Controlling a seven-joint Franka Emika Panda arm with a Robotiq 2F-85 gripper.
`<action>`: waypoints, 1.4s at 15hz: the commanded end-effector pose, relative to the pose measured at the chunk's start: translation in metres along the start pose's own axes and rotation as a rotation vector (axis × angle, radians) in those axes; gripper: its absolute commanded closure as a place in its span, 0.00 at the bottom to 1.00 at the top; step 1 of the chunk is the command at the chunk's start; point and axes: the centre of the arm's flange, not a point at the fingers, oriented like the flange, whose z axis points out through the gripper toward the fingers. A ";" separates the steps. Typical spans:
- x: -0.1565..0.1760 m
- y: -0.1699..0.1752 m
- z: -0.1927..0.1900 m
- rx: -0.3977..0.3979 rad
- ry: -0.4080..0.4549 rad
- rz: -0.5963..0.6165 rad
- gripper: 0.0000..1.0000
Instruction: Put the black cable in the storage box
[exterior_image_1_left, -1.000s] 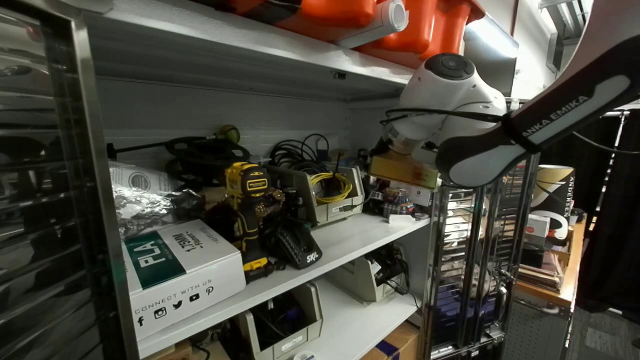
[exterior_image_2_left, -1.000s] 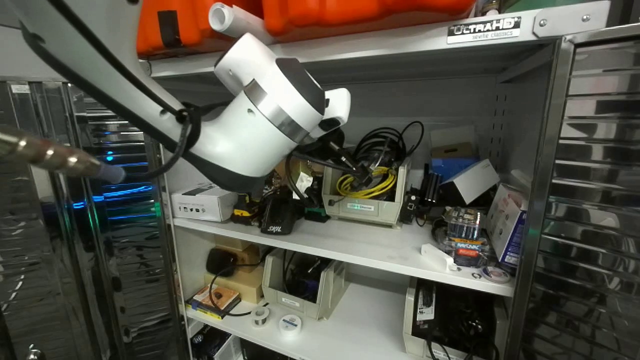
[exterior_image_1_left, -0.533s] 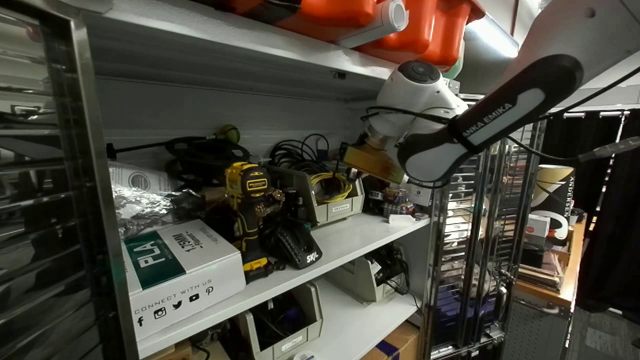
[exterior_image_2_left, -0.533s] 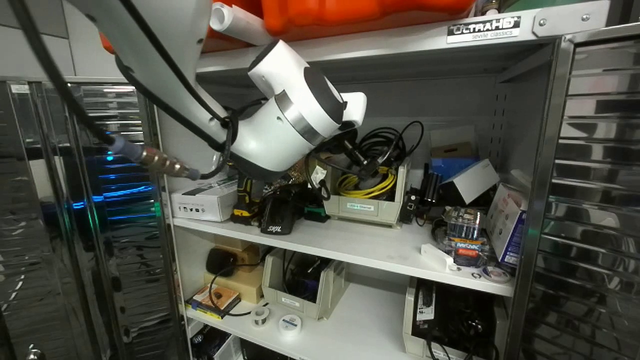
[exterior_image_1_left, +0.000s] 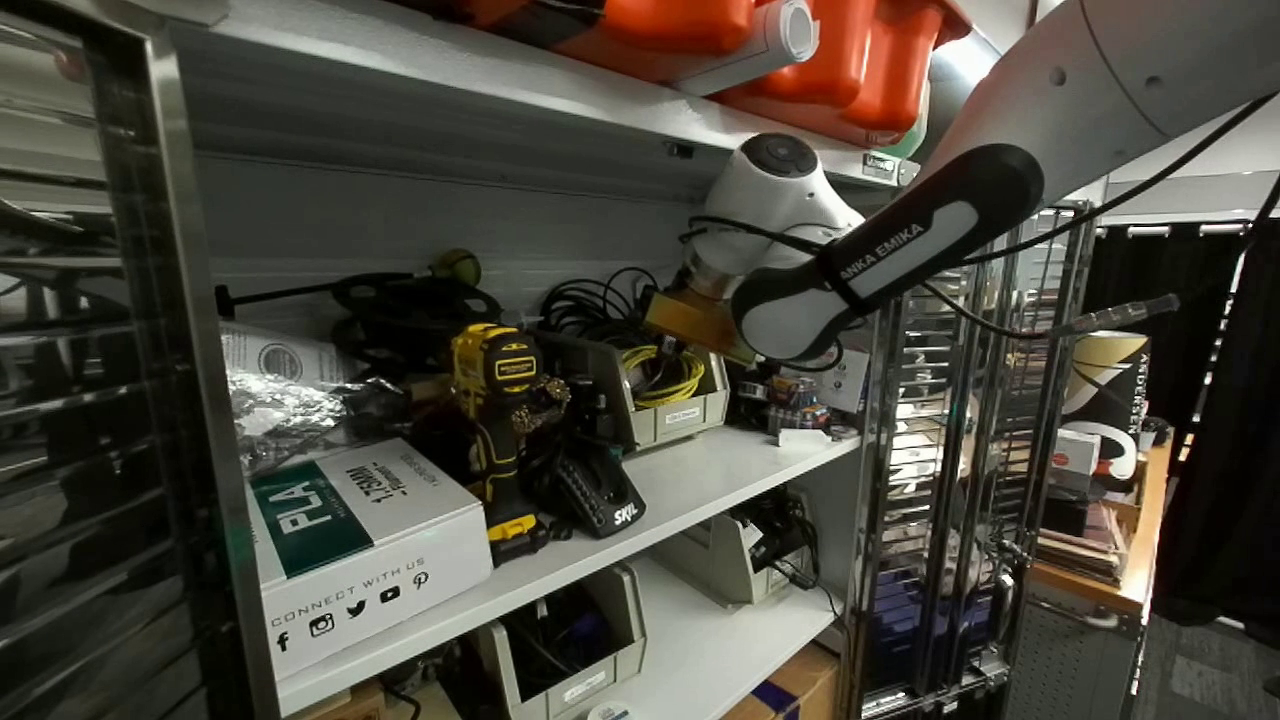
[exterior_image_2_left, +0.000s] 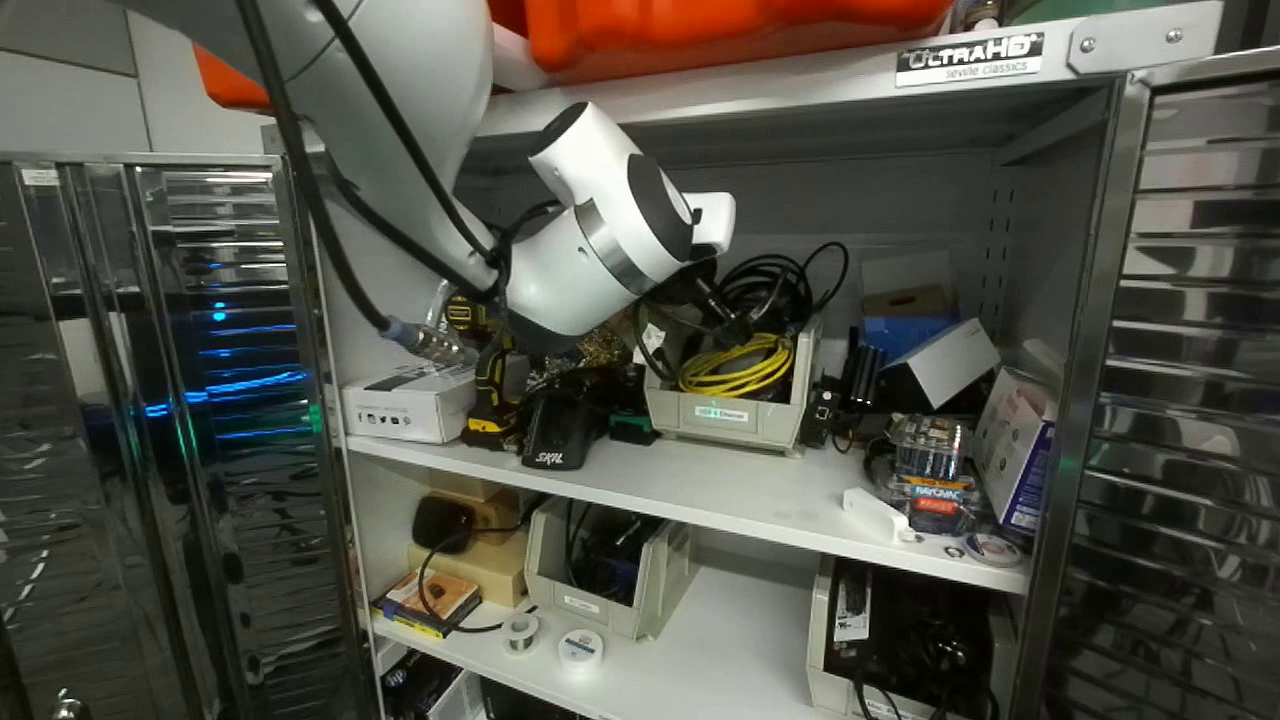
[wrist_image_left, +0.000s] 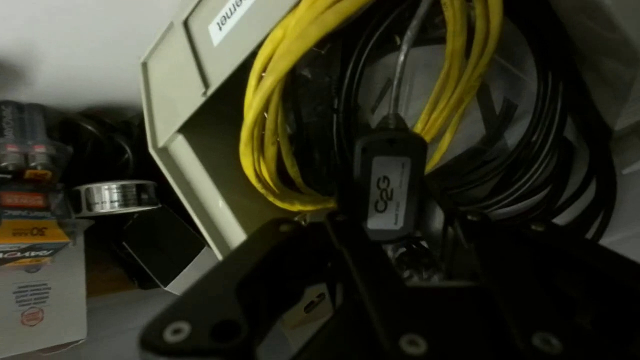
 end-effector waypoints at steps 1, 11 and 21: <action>0.015 -0.010 0.008 -0.015 0.013 -0.082 0.34; -0.005 0.009 -0.023 -0.105 -0.106 -0.261 0.00; -0.052 0.053 -0.084 -0.194 -0.449 -0.462 0.00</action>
